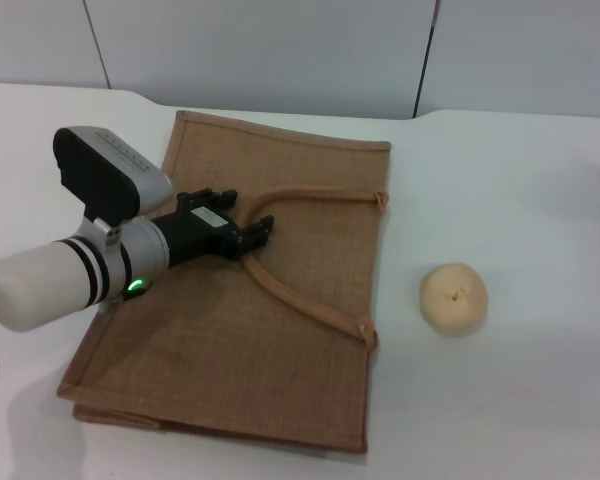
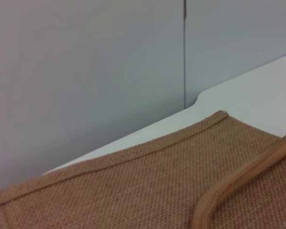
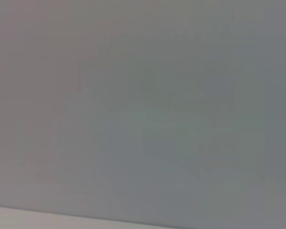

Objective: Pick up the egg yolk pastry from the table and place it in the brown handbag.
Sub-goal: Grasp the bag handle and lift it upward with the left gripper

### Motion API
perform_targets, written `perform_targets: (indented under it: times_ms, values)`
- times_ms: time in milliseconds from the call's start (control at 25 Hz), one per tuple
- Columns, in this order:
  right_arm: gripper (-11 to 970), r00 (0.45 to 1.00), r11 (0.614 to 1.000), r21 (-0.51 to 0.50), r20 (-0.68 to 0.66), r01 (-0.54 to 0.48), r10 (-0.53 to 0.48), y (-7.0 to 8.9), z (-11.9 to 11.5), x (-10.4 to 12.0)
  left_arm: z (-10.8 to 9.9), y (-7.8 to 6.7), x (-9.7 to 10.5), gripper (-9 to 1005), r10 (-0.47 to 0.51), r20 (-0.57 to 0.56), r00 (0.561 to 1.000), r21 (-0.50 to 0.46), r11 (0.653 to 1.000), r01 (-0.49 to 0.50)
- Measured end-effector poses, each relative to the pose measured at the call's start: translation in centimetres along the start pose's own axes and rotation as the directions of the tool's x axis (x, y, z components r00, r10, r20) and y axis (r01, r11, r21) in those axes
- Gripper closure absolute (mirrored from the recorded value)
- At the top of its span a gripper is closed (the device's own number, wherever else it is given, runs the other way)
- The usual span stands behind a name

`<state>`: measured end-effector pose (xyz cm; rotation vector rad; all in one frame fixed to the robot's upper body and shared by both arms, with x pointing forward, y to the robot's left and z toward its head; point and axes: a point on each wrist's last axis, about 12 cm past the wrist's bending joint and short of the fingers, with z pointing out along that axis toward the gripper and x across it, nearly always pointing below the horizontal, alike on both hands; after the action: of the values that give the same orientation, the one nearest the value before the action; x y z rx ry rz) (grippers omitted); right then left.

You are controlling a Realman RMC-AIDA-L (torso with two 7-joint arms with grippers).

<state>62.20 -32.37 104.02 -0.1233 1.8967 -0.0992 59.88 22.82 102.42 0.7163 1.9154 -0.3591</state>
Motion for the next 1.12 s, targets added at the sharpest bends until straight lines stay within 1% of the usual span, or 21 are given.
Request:
perform_targets:
  times_ms: [160,320,520,760,1080,1120]
  values:
    - [83,1.000,1.000,0.000,0.001,0.000,0.000,0.0,0.0,0.0,0.1,0.3,0.0,396,-0.029,-0.021,0.999,-0.020,0.999,0.029]
    - [83,1.000,1.000,0.000,0.001,0.000,0.000,0.0,0.0,0.0,0.2,0.4,0.0,433,-0.030,-0.033,0.999,-0.030,0.999,0.029]
    - [83,1.000,1.000,-0.002,0.001,0.000,0.000,0.1,0.1,-0.1,0.4,0.3,-0.3,601,-0.029,-0.023,0.999,-0.022,0.999,0.028]
    - [82,1.000,1.000,-0.003,0.000,0.000,0.000,0.1,0.1,-0.1,0.7,0.2,-1.1,752,-0.052,0.006,0.999,-0.020,0.998,0.053]
    - [83,1.000,1.000,0.001,-0.005,-0.001,0.001,0.0,-0.1,0.2,1.0,0.3,-2.1,876,-0.076,0.032,0.997,-0.010,0.997,0.076]
    - [83,1.000,1.000,0.001,-0.005,-0.001,0.001,-0.1,-0.1,0.2,1.0,0.3,-2.2,876,-0.074,0.036,0.997,-0.008,0.997,0.074]
